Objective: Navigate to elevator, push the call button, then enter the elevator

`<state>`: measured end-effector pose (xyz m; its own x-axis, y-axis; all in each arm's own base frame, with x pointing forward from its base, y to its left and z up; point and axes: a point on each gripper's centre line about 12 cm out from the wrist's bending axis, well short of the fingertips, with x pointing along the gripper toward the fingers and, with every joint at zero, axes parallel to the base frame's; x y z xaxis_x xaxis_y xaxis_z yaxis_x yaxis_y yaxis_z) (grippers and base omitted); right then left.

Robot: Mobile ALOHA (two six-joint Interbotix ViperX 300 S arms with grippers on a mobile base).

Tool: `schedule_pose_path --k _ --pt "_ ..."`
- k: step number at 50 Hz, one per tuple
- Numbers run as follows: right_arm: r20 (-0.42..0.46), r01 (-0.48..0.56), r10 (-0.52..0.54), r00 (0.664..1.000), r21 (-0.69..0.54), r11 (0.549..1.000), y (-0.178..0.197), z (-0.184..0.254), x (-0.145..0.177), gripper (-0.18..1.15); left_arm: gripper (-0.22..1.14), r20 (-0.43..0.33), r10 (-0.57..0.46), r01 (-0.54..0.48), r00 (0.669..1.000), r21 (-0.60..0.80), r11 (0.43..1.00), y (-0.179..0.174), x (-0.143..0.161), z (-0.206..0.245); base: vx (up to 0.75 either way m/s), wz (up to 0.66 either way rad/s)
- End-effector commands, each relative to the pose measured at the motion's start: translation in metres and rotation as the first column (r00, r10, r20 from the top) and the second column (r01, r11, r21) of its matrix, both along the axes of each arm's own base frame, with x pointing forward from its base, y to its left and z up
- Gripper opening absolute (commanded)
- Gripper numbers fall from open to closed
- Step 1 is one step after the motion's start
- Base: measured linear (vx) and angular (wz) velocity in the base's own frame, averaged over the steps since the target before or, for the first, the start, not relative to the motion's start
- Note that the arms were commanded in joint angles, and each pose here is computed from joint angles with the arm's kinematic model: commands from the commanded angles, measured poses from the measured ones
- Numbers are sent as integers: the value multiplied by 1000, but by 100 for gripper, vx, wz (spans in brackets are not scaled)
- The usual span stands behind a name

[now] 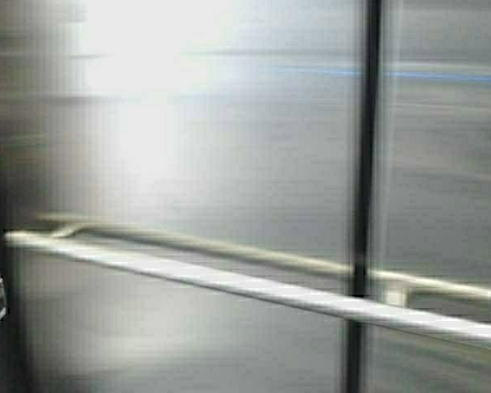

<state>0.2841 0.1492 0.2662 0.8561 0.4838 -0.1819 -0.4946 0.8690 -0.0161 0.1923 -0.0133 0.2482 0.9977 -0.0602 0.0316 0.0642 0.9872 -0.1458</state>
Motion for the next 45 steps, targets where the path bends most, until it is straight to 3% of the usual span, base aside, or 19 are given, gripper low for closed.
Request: schedule_pose_path --k 1,25,45 --pt "13 1 -1 1000 9 1000 1 4 4 6 2 25 1 -1 1000 0 1000 0 3 9 8 38" --pt "-84 -1 -2 996 -38 999 13 -33 26 6 2 20 0 0 1000 -5 1000 0 1 6 10 40" --pt "-78 -2 -1 997 -34 999 16 -32 32 6 2 24 0 0 1000 12 1000 0 1 7 10 38"
